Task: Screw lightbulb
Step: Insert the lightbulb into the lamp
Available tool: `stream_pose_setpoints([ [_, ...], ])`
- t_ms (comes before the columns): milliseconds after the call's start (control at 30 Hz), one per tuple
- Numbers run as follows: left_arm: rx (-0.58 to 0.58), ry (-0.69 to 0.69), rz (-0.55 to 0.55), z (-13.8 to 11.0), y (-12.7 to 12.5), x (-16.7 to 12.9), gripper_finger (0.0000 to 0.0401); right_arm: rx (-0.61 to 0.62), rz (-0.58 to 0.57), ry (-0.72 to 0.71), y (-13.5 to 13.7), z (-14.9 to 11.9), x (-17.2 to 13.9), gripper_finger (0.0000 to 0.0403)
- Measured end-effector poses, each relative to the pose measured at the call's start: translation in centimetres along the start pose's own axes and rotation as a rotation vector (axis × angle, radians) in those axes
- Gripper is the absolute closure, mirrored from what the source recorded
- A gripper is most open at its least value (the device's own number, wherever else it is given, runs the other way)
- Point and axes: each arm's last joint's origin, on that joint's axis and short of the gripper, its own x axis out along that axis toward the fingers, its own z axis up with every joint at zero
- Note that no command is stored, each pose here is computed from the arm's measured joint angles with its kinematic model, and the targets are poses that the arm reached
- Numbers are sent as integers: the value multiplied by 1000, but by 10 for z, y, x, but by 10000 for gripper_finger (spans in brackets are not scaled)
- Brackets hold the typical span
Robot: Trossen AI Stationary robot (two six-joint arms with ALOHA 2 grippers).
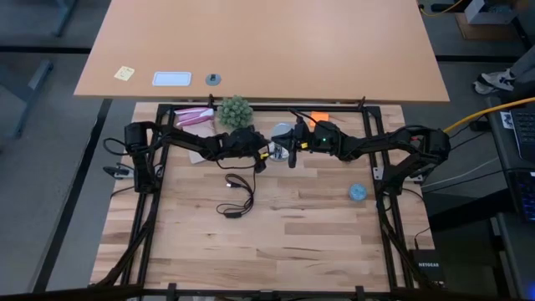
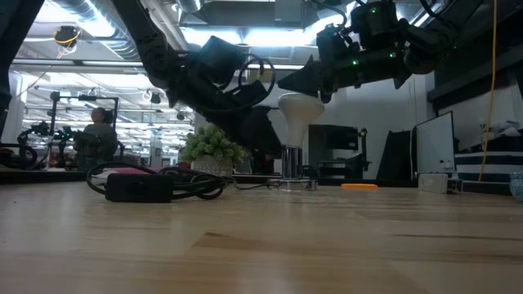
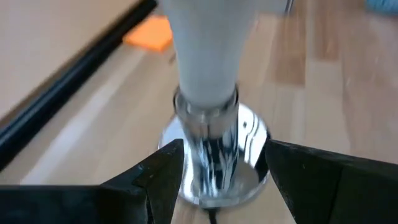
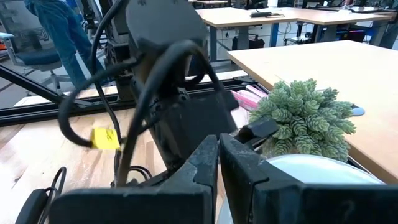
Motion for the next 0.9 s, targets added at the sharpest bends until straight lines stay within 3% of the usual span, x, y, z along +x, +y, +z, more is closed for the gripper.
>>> stream_pose_setpoints([
  [133, -79, 70, -2, -4, 0, -4, 184, 0, 0, 1, 0, 0, 0, 379],
  [267, -90, 53, -12, -4, -2, -5, 184, 0, 0, 3, 0, 0, 0, 379],
  [467, -219, -400, -154, -19, -6, -17, 184, 0, 0, 2, 0, 0, 0, 379],
  [633, -344, -612, -172, -47, -1, -17, 184, 0, 0, 1, 0, 0, 0, 379],
  [900, -415, -557, -208, -55, -6, 22, 184, 1, 1, 5, 0, -1, 0, 379],
])
